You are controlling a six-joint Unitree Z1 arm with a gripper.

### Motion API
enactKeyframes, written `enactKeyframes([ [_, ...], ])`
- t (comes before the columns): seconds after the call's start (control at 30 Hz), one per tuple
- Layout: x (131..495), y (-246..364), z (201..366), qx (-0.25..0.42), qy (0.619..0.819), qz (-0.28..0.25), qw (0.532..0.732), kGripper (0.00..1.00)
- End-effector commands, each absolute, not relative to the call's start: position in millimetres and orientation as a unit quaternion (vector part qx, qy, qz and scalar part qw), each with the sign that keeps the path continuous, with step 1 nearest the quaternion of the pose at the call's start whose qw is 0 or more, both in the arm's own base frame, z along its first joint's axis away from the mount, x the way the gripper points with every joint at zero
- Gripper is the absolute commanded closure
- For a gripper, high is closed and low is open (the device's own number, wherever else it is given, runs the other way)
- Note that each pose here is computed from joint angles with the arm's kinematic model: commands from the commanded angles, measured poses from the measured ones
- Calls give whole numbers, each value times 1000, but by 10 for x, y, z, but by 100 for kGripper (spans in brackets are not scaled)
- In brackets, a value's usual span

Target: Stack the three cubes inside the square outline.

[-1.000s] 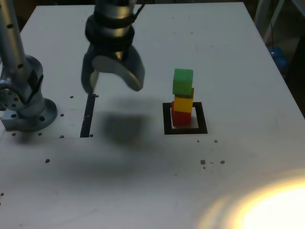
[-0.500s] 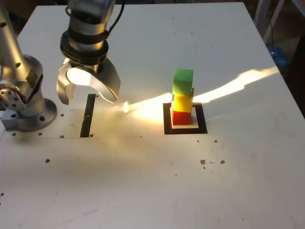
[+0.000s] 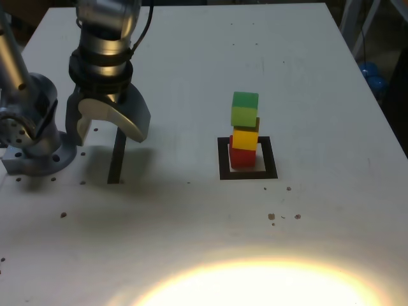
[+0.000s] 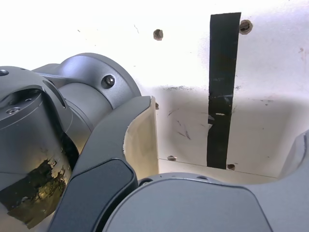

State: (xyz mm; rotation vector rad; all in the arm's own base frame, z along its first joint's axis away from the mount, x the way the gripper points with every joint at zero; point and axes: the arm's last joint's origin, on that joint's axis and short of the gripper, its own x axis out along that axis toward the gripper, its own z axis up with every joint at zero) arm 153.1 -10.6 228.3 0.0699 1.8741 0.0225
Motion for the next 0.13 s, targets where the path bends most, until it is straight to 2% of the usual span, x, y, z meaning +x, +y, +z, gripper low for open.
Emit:
enactKeyframes([
  [0.0, 1541, -105, 2274, 30, 807, 11, 590, 0],
  [0.1, 1550, -105, 2255, 32, 810, 11, 585, 0],
])
